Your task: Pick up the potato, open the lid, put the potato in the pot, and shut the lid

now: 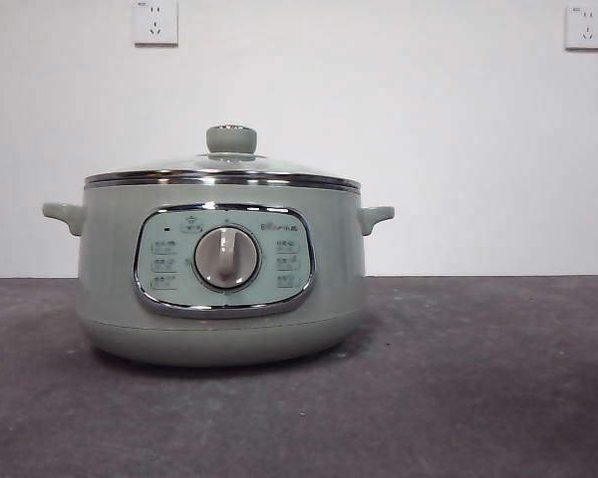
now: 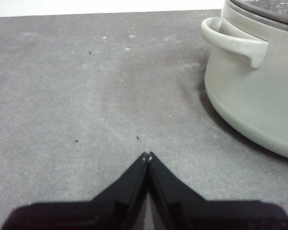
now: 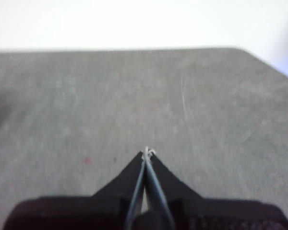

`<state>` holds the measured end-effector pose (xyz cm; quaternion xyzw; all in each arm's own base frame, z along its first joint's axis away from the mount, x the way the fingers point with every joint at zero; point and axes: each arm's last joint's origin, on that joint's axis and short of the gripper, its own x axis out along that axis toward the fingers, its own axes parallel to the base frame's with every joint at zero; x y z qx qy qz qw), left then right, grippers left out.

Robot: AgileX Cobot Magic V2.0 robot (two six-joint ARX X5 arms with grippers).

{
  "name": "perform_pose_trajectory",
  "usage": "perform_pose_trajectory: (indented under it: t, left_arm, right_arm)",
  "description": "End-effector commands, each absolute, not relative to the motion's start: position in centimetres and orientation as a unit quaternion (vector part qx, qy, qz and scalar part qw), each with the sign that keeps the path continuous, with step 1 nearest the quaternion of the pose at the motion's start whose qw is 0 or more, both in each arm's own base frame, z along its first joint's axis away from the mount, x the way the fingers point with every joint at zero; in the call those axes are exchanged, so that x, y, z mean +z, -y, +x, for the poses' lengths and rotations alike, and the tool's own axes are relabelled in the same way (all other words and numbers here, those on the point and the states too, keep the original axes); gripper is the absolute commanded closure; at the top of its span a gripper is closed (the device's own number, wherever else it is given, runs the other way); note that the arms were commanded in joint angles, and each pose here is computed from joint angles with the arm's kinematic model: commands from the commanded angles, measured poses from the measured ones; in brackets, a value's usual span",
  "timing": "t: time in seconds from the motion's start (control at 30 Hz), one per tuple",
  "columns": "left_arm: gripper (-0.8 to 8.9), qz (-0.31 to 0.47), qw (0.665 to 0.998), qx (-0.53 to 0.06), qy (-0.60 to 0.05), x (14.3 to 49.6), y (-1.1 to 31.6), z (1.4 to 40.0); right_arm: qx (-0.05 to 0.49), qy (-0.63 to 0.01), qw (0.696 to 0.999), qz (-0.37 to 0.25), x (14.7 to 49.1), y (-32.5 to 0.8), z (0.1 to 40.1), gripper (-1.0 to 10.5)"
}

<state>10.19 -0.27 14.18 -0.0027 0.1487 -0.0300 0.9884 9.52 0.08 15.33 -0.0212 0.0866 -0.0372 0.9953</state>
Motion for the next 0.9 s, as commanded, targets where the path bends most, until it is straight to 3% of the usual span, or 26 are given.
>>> perform_pose_trajectory:
  t: [0.03, 0.9]
  left_arm:
    - [8.16, -0.003, 0.988, -0.031, -0.151, 13.87, 0.25, 10.2]
    - [8.16, -0.003, 0.988, -0.031, -0.151, 13.87, 0.25, 10.2]
  right_arm:
    - [-0.033, -0.09, 0.993, -0.068, 15.03, -0.07, 9.56, 9.5]
    - [-0.031, -0.089, 0.993, -0.074, 15.05, -0.08, 9.58, 9.5]
